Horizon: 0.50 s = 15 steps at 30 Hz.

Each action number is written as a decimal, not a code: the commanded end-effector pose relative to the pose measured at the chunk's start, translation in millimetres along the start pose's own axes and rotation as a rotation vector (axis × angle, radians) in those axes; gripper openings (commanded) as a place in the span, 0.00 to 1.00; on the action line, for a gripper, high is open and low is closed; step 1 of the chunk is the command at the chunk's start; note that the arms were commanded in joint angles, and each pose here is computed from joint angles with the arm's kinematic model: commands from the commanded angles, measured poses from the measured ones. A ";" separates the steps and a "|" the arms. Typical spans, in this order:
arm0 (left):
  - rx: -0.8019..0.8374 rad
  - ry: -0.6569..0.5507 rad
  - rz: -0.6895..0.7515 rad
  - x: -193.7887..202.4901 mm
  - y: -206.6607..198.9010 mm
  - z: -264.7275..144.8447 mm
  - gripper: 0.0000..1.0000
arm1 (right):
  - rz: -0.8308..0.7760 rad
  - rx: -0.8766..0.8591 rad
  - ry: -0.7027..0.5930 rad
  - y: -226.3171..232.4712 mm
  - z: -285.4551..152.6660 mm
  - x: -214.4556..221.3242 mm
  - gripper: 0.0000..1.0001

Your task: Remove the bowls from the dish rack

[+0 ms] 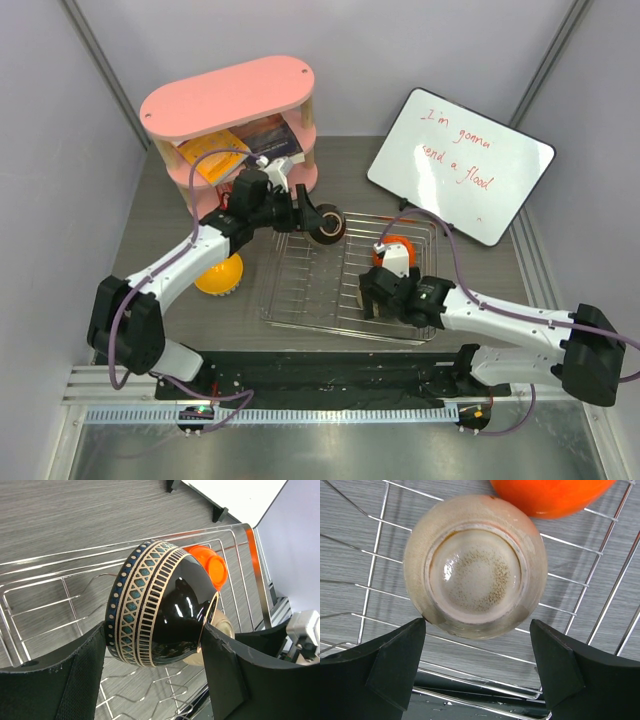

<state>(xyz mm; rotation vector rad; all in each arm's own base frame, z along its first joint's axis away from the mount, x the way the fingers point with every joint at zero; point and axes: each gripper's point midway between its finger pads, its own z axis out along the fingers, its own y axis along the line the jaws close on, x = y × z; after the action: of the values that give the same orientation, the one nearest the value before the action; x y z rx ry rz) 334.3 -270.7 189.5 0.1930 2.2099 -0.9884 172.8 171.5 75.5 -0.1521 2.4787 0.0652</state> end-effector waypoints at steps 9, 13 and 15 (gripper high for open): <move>-0.006 -0.141 0.081 -41.8 -34.0 -57.5 0.00 | -0.044 0.007 -0.087 10.0 -5.9 -44.3 0.91; -0.040 -0.144 0.088 -39.6 -33.1 -72.9 0.00 | -0.056 0.010 -0.079 12.5 -2.2 -48.1 0.91; -0.079 -0.146 0.090 -37.0 -30.1 -86.0 0.00 | -0.053 -0.001 -0.082 14.3 -4.7 -50.8 0.91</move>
<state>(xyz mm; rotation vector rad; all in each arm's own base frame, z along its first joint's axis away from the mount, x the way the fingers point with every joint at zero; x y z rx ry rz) 308.1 -239.1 223.8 0.1747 2.1964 -0.8718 195.2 180.3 91.9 -0.2104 2.4446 0.0179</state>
